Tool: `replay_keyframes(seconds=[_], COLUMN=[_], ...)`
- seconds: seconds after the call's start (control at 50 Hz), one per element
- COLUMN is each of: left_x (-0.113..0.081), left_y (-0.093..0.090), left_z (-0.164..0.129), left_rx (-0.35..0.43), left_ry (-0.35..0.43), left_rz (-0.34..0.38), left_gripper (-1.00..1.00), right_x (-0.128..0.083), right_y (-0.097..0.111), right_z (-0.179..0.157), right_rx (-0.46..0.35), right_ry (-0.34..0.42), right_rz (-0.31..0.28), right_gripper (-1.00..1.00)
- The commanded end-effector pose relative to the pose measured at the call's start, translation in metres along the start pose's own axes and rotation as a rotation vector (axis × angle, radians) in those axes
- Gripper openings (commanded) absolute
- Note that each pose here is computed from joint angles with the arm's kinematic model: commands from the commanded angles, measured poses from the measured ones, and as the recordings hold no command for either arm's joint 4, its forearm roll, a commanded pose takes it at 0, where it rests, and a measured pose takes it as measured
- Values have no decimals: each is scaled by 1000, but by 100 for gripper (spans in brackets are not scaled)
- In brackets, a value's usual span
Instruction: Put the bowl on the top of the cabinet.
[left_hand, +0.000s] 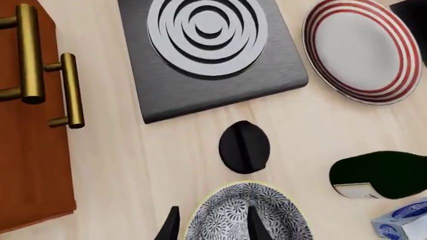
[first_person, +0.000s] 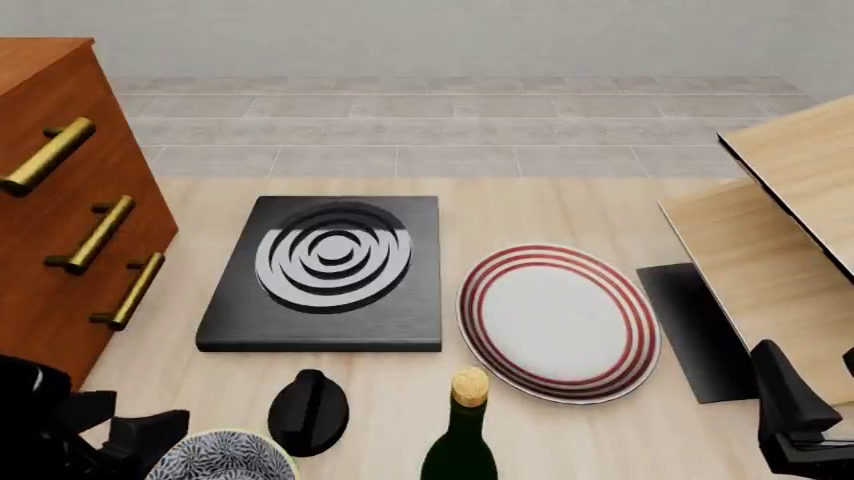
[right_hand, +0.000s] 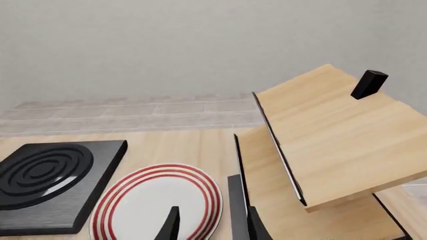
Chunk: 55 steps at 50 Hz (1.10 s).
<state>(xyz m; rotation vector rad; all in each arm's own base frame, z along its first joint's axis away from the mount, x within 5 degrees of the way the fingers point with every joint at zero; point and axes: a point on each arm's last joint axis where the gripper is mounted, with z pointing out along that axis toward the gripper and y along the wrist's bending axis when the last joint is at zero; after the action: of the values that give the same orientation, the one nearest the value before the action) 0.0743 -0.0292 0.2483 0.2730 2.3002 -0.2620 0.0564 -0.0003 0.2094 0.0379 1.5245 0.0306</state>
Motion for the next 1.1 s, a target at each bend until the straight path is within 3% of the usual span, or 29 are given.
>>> replay_keyframes(seconds=[0.02, 1.1], left_x=[11, 44], left_y=[1, 8], left_z=[9, 36], left_rx=[-3, -34], left_ry=[32, 83], left_rz=[-18, -100], left_gripper=[100, 100], right_x=[0, 0], right_y=[0, 0], right_z=[0, 0], right_rx=[0, 0], right_ry=[0, 0], right_rz=[0, 0], right_gripper=[100, 100])
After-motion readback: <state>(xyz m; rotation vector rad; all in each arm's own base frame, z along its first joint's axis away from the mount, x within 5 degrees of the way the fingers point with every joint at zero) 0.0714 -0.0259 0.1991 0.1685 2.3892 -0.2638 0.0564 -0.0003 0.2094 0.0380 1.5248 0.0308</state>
